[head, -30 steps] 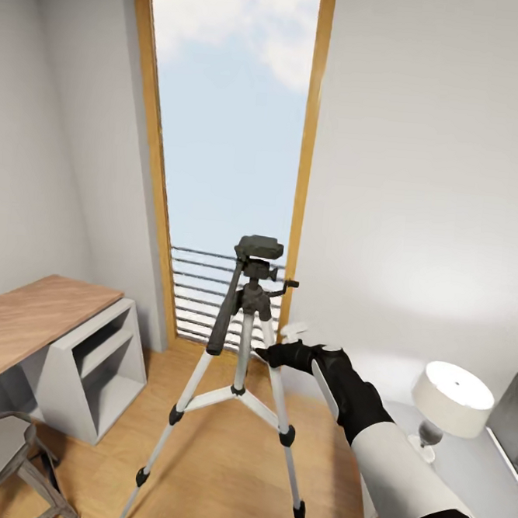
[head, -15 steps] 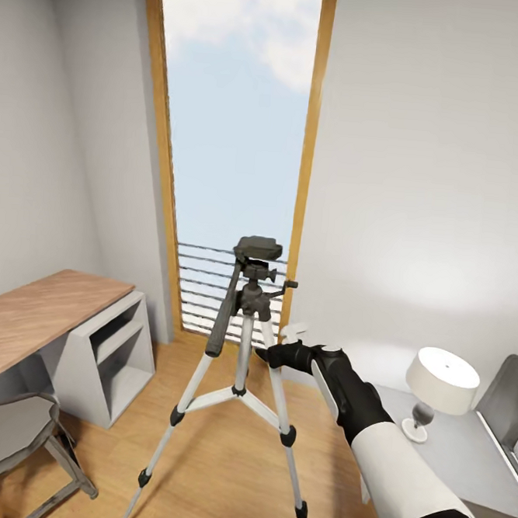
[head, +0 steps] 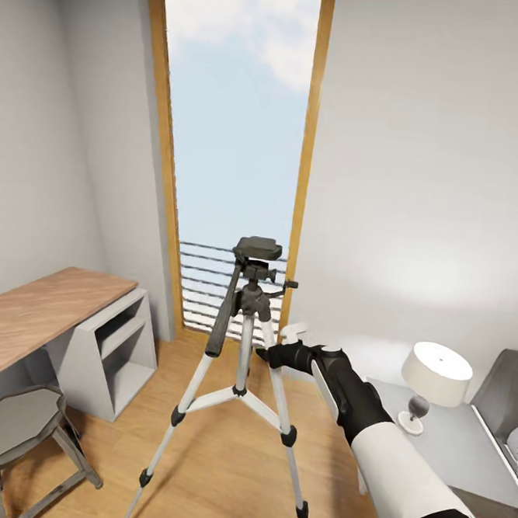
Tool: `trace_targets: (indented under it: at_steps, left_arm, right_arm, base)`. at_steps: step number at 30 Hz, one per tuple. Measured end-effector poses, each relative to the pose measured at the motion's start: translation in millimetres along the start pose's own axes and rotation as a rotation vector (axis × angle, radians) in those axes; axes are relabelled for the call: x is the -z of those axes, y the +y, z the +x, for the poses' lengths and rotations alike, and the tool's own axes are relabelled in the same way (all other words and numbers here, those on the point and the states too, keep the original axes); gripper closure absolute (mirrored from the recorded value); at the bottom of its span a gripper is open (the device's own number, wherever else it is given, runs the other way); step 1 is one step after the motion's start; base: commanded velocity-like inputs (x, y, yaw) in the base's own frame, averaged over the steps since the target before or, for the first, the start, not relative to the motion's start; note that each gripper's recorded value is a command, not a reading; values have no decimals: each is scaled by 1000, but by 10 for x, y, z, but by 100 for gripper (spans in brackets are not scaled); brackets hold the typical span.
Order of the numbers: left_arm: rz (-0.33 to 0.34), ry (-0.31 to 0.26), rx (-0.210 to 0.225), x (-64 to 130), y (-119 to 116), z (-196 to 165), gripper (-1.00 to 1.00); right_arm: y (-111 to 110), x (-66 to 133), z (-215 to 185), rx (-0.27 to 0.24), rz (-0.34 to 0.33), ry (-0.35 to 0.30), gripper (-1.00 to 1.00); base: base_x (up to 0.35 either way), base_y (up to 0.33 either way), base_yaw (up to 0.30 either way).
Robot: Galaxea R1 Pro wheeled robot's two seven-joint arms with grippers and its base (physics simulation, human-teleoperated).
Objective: Attach the digital camera to the camera tripod in the bedroom.
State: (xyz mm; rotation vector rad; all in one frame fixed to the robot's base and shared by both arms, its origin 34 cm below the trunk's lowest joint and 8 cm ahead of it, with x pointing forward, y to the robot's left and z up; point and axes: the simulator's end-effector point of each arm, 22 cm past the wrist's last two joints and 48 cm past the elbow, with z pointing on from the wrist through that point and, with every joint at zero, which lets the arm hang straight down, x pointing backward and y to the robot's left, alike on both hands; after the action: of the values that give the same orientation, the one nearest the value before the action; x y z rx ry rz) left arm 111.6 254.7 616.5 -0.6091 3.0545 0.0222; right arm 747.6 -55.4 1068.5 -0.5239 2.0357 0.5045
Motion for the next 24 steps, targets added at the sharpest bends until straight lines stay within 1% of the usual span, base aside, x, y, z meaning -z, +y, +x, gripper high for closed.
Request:
trace_targets:
  at_steps: [15, 24]
  left_arm:
    - [0, 0, 1, 0, 0, 0, -100]
    - [0, 0, 1, 0, 0, 0, -100]
  right_arm:
    - [-19, -22, 99, -8, -1, 18, 100]
    - [-25, -22, 111, -9, -1, 21, 100]
  base:
    - [-337, -1, 0]
    - [-340, -60, 0]
